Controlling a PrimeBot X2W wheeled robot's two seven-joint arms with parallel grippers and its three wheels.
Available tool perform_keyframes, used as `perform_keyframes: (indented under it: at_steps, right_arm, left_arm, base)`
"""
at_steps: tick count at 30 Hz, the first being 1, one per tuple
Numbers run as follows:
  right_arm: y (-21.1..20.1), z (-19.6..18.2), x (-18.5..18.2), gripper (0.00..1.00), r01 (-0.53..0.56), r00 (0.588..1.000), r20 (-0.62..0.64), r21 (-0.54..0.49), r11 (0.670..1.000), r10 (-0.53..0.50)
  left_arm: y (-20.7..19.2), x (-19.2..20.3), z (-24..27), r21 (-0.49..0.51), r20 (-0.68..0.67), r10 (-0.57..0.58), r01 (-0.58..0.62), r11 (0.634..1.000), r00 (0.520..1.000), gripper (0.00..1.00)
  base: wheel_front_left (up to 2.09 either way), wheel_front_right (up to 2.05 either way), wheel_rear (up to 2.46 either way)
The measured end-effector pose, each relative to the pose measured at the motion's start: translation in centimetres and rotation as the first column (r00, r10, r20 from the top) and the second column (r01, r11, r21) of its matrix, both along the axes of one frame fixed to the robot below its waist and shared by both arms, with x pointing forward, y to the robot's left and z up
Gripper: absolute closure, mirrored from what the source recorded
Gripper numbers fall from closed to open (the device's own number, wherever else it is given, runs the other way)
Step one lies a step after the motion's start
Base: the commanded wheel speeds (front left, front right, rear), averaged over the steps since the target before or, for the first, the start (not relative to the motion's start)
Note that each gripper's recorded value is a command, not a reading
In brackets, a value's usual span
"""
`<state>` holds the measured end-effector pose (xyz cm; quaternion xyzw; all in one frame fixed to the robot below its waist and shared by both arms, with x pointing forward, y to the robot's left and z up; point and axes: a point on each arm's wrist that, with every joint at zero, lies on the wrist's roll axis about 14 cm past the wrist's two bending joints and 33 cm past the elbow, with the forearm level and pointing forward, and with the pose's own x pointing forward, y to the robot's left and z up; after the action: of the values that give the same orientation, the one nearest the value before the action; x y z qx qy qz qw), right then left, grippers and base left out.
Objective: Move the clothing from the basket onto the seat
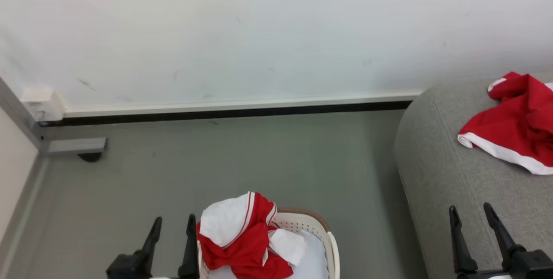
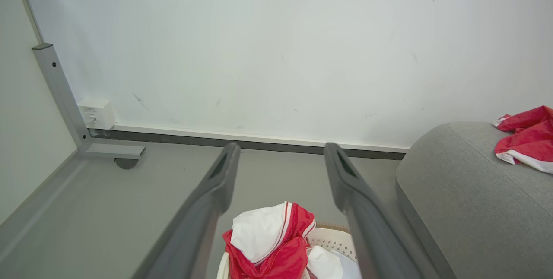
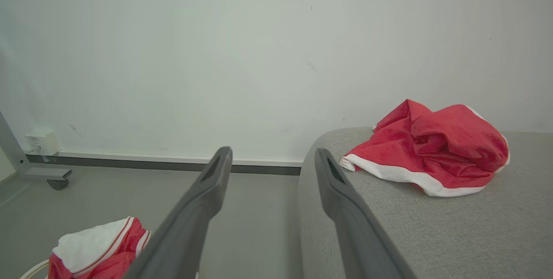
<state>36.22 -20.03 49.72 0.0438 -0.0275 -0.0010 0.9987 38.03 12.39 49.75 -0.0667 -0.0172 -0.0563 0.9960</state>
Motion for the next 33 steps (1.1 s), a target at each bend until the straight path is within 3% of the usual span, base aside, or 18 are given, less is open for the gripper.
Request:
perform_keyframes:
  at_steps: [21, 27, 33]
  right_arm:
    - [1.2, -0.4, -1.1, 0.0, -0.034, 0.999, -0.008, 0.014, 0.999, 0.034]
    - [0.1, -0.2, -0.7, 0.0, -0.002, 1.0, -0.003, 0.003, 1.0, 0.002]
    - [-1.4, 1.0, 1.5, 0.0, 0.037, 0.999, 0.032, -0.026, 0.999, -0.037]
  left_arm:
    - [1.4, -2.3, -0.5, -0.02, -0.005, 0.009, -0.009, 1.0, 1.0, 0.0]
    - [-0.6, -1.8, -1.7, -0.02, -0.042, -0.068, 0.067, 0.998, 0.997, 0.0]
    - [-4.2, 1.6, -2.0, -0.001, -0.042, -0.196, 0.196, 0.981, 0.98, 0.0]
  base:
    - [0.0, 0.0, 0.0]
    - [0.0, 0.0, 0.0]
    - [0.0, 0.0, 0.0]
